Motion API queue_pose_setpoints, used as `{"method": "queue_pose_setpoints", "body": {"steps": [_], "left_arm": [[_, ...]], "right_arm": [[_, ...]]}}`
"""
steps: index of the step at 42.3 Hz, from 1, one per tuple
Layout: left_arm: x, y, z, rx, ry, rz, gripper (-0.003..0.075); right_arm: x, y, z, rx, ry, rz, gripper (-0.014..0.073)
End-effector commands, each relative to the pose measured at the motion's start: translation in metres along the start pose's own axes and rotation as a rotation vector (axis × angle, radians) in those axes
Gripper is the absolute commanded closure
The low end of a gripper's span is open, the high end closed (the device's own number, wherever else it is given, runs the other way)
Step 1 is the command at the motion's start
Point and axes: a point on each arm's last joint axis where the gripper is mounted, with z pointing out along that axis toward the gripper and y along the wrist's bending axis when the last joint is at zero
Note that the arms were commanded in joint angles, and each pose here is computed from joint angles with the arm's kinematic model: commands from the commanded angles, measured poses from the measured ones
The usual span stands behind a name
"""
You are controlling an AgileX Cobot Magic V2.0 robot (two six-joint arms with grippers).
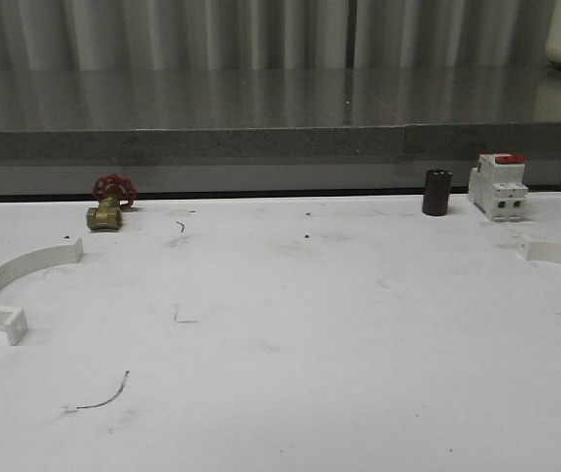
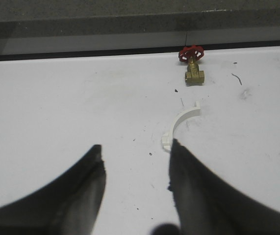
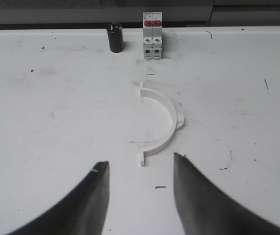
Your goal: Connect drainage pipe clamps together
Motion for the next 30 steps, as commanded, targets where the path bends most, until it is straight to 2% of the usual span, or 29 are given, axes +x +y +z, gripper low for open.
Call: {"method": "queue_pose_setpoints", "body": {"steps": [1, 7, 14, 20, 30], "left_arm": [[-0.016, -0.001, -0.003, 0.006, -0.107, 0.006, 0.0183], [-0.02, -0.008, 0.013, 0.046, -0.023, 0.025, 0.0202], [-0.03, -0.024, 0.047, 0.104, 0.159, 0.079, 0.0231], [-0.035, -0.031, 0.083, 0.103, 0.318, 0.095, 0.0231], [-0.037, -0.041, 0.145, 0.101, 0.466, 0.11, 0.0231]], "right_arm": [[-0.014, 0.0, -0.004, 0.008, -0.084, -0.009, 0.0151], [-0.014, 0.0, -0.004, 0.008, -0.084, -0.009, 0.0151], [-0.014, 0.0, -0.004, 0.008, -0.084, -0.009, 0.0151], [-0.014, 0.0, -0.004, 0.008, -0.084, -0.009, 0.0151], [-0.014, 0.0, -0.004, 0.008, -0.084, -0.009, 0.0151]]}}
